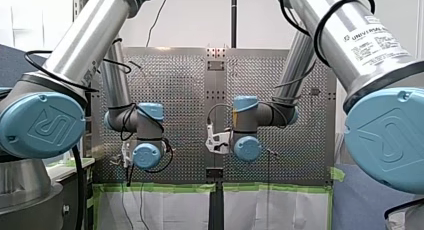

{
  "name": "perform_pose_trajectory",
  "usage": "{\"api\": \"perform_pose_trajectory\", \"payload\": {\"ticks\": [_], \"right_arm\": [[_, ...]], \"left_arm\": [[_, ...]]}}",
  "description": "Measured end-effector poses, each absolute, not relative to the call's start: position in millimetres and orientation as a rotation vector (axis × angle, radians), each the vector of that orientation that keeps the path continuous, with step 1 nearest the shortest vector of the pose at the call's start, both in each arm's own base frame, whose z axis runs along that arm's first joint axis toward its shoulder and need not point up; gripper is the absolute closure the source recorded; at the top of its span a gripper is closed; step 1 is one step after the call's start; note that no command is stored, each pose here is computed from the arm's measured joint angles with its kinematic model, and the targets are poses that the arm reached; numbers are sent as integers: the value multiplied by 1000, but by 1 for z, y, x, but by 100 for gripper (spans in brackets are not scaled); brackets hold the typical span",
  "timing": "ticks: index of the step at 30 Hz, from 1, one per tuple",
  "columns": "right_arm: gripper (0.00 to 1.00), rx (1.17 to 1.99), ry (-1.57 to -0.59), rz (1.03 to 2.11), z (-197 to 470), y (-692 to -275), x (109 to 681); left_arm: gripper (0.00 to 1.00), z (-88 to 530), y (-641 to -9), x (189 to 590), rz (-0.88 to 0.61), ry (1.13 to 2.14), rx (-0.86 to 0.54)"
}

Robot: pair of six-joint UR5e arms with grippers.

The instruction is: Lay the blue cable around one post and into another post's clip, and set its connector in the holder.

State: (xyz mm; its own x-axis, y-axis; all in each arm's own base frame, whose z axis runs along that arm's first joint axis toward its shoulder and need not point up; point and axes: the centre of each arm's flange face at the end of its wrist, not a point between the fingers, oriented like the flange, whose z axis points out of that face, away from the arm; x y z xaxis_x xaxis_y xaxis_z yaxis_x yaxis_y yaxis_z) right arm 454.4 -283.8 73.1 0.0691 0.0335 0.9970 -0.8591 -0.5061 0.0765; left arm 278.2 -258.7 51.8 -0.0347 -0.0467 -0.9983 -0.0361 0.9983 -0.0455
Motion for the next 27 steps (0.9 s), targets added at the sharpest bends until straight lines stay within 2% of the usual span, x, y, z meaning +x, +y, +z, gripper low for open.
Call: {"api": "perform_pose_trajectory", "payload": {"ticks": [12,23,27], "right_arm": [[100,1625,-1019,1446,17,-274,436],[100,1623,-1050,1442,11,-271,433],[100,1577,-1079,1450,26,-277,434]], "left_arm": [[99,52,-259,278,-9,1606,-64],[99,53,-256,278,-4,1606,-75],[99,60,-245,283,23,1599,-132]]}}
